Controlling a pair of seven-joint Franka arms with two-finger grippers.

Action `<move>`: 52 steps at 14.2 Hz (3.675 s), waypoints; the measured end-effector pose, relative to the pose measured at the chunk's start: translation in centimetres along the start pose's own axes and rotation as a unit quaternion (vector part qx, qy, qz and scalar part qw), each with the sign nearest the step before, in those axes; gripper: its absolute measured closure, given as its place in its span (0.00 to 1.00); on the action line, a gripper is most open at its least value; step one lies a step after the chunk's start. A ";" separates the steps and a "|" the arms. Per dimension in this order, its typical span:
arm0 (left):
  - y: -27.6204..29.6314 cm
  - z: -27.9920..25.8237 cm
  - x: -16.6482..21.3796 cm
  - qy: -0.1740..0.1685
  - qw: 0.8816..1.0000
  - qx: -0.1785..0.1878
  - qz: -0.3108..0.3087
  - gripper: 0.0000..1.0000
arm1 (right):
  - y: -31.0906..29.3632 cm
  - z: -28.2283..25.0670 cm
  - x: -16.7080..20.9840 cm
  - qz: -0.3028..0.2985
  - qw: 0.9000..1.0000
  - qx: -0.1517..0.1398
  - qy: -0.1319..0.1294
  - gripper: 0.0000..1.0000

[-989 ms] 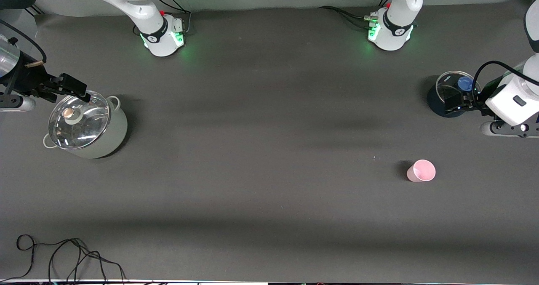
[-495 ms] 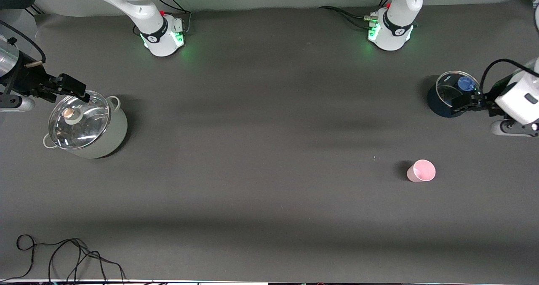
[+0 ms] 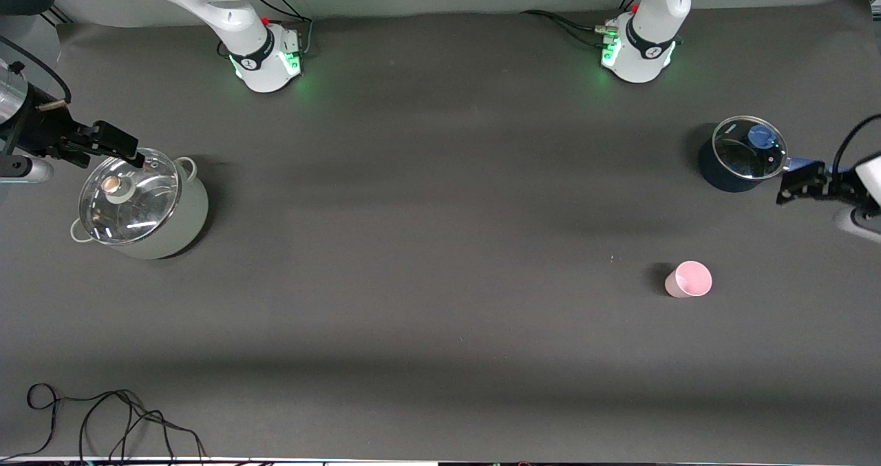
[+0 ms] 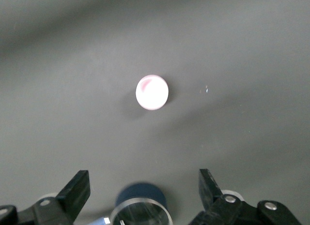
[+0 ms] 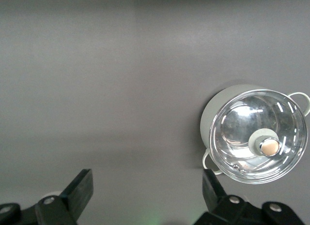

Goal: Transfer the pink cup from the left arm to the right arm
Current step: 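Raise the left gripper from its rest pose above the saucepan, then lower the open left gripper around the pink cup, then close the left gripper on the pink cup and lift it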

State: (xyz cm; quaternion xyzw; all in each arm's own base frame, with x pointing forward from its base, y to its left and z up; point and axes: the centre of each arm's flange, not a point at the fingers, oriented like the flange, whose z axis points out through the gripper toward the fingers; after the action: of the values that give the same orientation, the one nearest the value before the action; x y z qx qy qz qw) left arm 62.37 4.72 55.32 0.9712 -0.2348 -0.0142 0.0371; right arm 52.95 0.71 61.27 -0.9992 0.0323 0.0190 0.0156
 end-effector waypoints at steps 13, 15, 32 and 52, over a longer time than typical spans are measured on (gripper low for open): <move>-20.3 20.6 -6.4 0.264 0.913 -0.194 0.243 0.00 | 0.0 0.0 0.0 0.000 1.000 0.000 0.000 0.00; -21.5 24.9 -7.9 0.306 0.890 -0.211 0.263 0.00 | 0.0 0.0 0.0 0.000 1.000 0.000 0.000 0.00; -17.9 46.3 -13.6 0.526 0.756 -0.202 0.335 0.00 | 0.2 0.0 0.0 0.002 1.000 0.000 0.000 0.00; -12.0 48.7 -7.1 0.546 0.753 -0.190 0.315 0.35 | 0.2 0.0 0.0 0.002 1.000 0.000 0.000 0.00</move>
State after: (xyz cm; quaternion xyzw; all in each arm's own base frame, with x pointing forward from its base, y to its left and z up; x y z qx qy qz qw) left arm 59.34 15.36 5.94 0.6580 -0.4594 0.4866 0.3452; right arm 52.94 0.52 61.30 -0.9991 0.0340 0.0194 0.0158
